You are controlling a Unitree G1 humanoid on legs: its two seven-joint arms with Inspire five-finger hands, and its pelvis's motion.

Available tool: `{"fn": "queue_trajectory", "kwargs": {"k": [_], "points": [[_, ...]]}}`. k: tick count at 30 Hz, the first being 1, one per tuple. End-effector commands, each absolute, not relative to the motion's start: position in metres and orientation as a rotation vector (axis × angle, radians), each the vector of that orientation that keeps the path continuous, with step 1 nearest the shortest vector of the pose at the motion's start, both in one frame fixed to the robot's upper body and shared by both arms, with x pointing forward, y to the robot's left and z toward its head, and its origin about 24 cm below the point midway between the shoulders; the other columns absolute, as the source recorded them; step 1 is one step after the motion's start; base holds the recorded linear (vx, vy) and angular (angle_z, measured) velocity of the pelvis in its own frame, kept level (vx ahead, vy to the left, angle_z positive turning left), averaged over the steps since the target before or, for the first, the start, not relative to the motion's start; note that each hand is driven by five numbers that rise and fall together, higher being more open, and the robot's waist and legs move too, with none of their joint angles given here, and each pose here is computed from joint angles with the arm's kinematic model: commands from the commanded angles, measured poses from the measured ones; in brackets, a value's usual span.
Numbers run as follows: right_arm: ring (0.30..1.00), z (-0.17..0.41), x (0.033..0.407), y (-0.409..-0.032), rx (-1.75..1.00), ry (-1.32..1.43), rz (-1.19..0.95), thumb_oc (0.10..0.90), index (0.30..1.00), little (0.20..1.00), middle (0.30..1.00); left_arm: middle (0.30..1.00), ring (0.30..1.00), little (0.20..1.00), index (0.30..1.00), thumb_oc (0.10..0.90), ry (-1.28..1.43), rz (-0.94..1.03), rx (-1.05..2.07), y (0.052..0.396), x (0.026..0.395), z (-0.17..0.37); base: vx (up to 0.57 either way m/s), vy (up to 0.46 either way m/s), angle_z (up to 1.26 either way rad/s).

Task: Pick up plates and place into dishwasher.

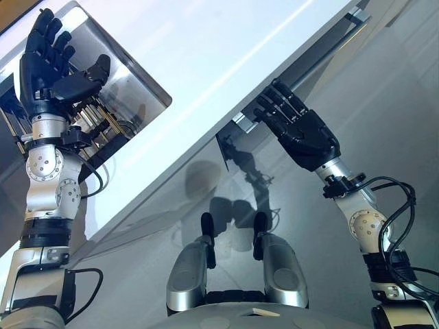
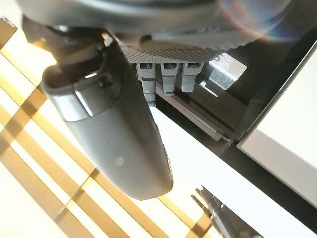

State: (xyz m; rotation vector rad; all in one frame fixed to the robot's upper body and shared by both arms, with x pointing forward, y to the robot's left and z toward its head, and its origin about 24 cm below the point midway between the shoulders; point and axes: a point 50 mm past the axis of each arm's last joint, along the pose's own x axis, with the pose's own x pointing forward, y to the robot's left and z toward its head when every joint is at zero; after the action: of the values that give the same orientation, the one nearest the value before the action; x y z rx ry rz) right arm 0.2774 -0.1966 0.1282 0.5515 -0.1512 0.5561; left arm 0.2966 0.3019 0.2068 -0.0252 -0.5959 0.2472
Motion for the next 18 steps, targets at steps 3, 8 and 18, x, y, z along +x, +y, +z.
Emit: {"fn": "queue_trajectory", "kwargs": {"k": [3,8,18], "points": [[0.900,0.190,0.271,-0.174,0.601,-0.582,0.673,0.800,0.900,0.900,0.900,0.900,0.900,0.900,0.900,0.800,-0.785,0.190,0.083,0.299,0.272,0.229,-0.01,0.054,0.17],[0.900,0.170,0.261,-0.227,0.364,-0.637,0.254,0.800,0.900,0.900,0.900,0.900,0.900,0.900,0.900,0.800,-0.742,0.174,0.105,0.290,0.265,0.207,-0.01,0.061,0.16],[0.900,0.148,0.237,-0.283,0.124,-0.664,-0.338,0.800,0.900,0.900,0.900,0.900,0.900,0.900,0.900,0.800,-0.701,0.200,0.144,0.287,0.256,0.188,-0.03,0.050,0.09]]}}
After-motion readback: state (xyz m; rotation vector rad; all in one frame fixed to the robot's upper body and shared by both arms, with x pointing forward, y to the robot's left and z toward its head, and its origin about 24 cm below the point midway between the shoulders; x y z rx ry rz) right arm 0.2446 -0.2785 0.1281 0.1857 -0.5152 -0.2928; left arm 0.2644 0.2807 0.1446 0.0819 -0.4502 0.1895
